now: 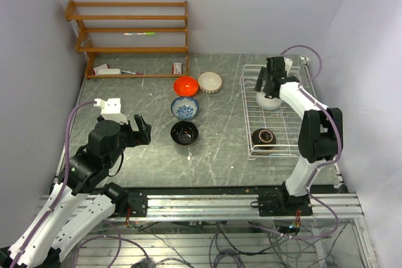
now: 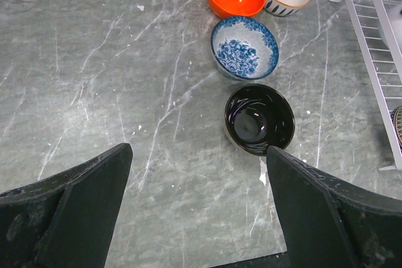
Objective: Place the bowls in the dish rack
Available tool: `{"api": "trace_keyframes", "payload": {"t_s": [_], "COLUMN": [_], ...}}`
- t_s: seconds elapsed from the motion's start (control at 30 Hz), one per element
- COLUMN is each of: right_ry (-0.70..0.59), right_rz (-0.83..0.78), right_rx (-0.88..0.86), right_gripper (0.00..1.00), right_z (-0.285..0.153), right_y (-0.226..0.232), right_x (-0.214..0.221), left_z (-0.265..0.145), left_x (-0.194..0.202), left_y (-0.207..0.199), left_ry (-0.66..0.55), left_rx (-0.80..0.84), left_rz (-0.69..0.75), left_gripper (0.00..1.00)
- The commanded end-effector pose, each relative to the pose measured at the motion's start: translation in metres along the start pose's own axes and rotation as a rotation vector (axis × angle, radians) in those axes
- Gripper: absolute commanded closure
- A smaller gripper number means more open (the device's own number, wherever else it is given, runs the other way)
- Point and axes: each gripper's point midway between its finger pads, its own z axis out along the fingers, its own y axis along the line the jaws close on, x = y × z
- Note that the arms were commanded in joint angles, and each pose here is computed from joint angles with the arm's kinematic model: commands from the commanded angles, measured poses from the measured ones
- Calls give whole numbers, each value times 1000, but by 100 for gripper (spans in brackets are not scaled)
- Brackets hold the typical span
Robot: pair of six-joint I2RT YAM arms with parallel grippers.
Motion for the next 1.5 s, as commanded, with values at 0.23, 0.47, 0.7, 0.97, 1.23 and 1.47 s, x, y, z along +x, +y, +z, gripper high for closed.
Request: {"api": "trace_keyframes", "payload": {"t_s": [0.23,0.47,0.7,0.97,1.23,1.47], "right_ry": [-34,-141,-50,57,81,63], "right_rz": [131,124,100,97,132,155], "right_rx": [74,-14,-234,-327,-110,-40], "right_gripper": [0,0,0,0,0,0], "right_z": [-76,-109,-80,-60,-59,-75], "right_y": [-63,-47,6,28,-22,-46], "right_x": [58,-1,11,45,80,93], "left_z": [5,4,5,5,3,3], "left_x": [2,0,1,1,0,1], "left_y": [-14,-12,-12,-12,-14,-16], "left_ry": [12,4,10,7,2,8], "left_rx": [61,56,51,55,66,79], "left_rz": [13,7,9,8,7,10], "left_gripper": [1,1,1,1,1,1]}}
